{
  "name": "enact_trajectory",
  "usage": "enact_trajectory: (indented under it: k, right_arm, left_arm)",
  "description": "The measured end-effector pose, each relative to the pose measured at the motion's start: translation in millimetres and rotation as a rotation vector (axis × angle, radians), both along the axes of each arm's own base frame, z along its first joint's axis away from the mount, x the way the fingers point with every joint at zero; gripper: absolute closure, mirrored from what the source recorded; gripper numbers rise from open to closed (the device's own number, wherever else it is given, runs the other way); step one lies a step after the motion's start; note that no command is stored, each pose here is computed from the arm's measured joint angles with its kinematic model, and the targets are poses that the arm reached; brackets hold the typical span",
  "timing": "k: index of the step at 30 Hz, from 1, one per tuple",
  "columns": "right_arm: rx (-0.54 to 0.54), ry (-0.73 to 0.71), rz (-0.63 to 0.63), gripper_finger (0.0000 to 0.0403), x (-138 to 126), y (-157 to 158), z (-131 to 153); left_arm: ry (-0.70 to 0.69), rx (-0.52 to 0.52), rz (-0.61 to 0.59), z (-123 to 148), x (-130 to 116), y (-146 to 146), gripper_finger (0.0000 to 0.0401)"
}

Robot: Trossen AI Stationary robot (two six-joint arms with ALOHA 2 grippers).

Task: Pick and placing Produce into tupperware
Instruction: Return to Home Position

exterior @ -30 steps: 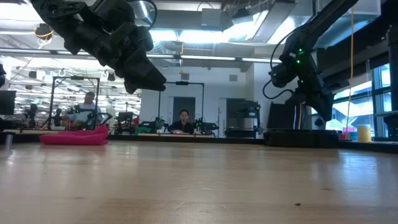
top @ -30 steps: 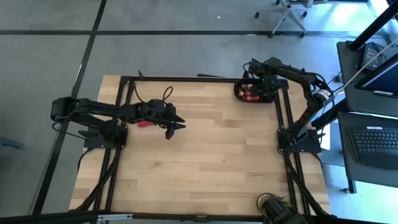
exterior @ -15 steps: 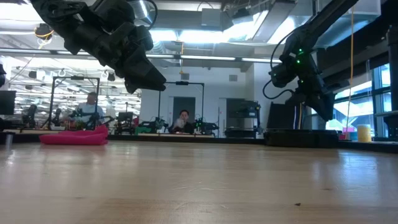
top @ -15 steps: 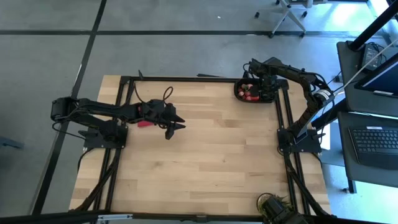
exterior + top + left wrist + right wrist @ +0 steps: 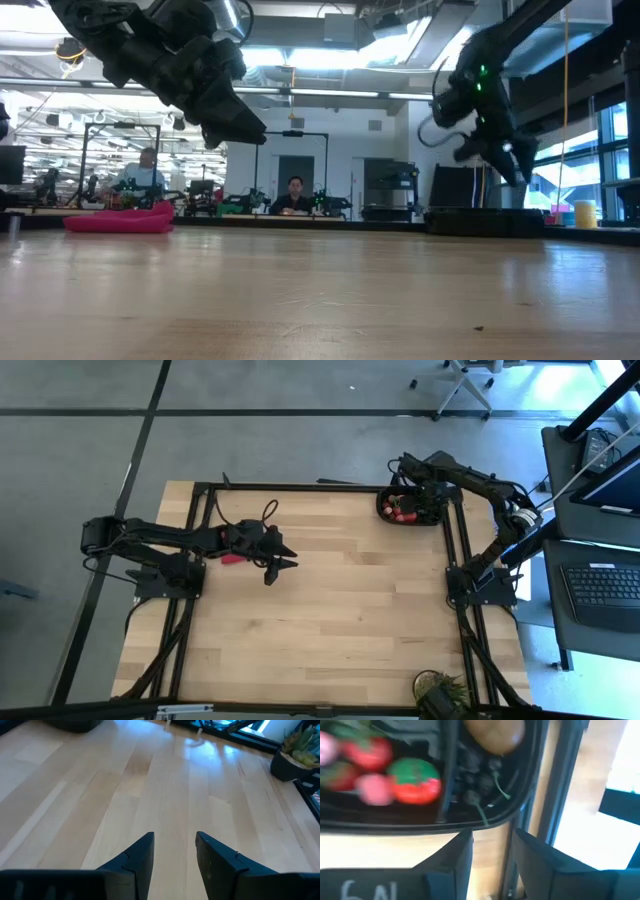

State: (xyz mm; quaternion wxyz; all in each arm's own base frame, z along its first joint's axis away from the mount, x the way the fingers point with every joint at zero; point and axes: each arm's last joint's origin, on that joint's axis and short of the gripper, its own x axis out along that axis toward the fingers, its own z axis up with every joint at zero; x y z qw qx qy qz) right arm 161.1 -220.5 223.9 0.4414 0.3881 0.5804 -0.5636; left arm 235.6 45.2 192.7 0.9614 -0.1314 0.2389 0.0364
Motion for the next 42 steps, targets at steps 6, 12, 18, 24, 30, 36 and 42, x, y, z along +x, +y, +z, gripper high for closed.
enact_trajectory:
  k: [6, 12, 18, 24, 30, 36, 42]
  right_arm:
    - [-0.168, -0.146, 0.147, 0.026, 23.9, 27.3, 45.6]
    - [-0.283, -0.293, 0.351, 0.026, 34.0, 79.3, 80.2]
    - [-0.472, -0.386, 0.476, 0.026, 23.2, 127.3, 96.6]
    - [-0.592, -0.542, 0.674, 0.026, 6.2, 161.9, 87.3]
    - [-0.728, -0.704, 0.836, 0.026, -8.1, 178.9, 68.2]
    - [-0.799, -0.824, 0.867, 0.026, -33.4, 190.2, 46.8]
    - [-0.863, -0.957, 0.862, 0.026, -57.8, 198.0, 28.7]
  left_arm:
    - [-0.079, 0.017, -0.002, 16.7, -7.0, -1.5, 0.0264]
    - [-0.178, 0.1, -0.028, 38.8, -19.9, -4.3, 0.0264]
    - [-0.211, 0.125, -0.019, 52.8, -36.1, -7.4, 0.0264]
    - [-0.175, 0.172, -0.015, 55.1, -47.3, -9.0, 0.0264]
    - [-0.196, 0.235, 0.09, 62.3, -54.7, -7.1, 0.0264]
    - [-0.245, 0.263, 0.097, 71.5, -64.8, -9.1, 0.0264]
    - [-0.26, 0.262, 0.1, 59.5, -79.4, -12.1, 0.0264]
